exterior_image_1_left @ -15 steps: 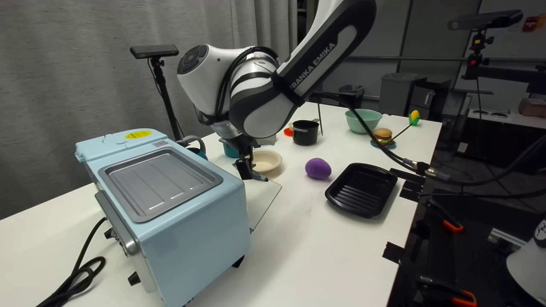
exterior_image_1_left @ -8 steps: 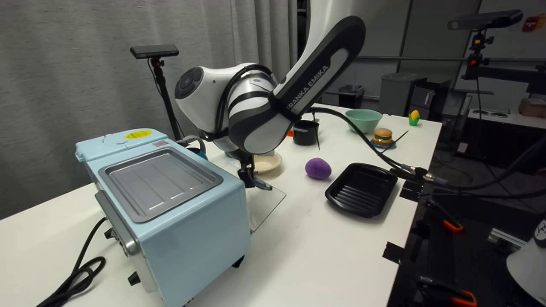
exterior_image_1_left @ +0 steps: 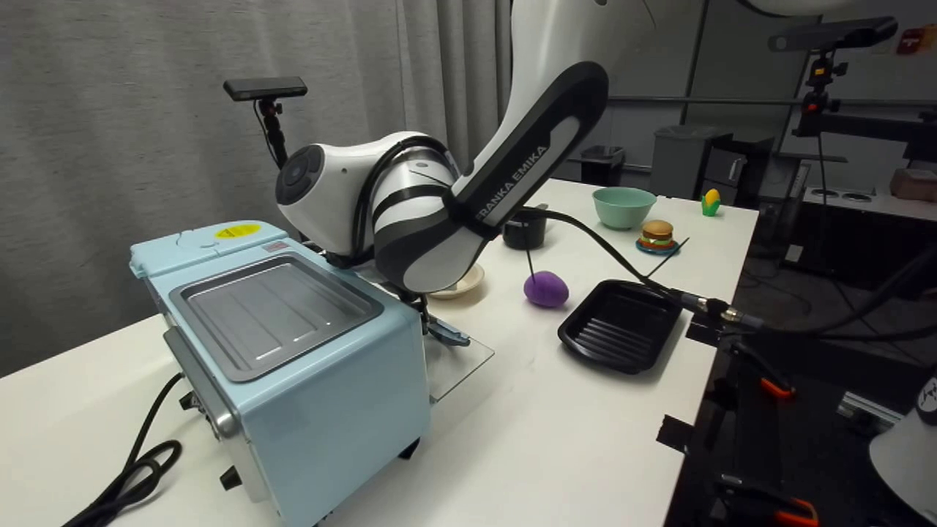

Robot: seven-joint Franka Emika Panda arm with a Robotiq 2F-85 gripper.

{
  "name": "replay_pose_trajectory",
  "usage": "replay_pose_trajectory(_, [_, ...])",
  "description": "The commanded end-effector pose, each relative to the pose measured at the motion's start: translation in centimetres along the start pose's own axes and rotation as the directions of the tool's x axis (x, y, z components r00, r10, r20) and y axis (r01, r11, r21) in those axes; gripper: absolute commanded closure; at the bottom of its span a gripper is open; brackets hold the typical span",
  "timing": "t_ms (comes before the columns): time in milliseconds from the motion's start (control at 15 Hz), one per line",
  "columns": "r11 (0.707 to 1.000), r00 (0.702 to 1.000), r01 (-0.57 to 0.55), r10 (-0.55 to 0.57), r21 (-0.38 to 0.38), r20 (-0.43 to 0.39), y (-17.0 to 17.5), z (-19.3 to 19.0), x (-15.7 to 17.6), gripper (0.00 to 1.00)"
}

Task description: Open the oven door

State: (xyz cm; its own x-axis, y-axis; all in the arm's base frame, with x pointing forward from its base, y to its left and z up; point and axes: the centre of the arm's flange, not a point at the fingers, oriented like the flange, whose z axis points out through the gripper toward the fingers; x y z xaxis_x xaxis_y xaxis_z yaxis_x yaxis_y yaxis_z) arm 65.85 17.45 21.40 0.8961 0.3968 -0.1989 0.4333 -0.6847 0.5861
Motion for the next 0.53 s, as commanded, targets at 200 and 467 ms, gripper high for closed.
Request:
replay_pose_trajectory(200, [1.000,1.000,-0.010,0.010,-0.024,-0.002,-0.5,-0.2,1.3,0.00])
replay_pose_trajectory(467, [1.000,1.000,-0.009,0.009,-0.007,-0.021,-0.2,-0.9,0.8,0.00])
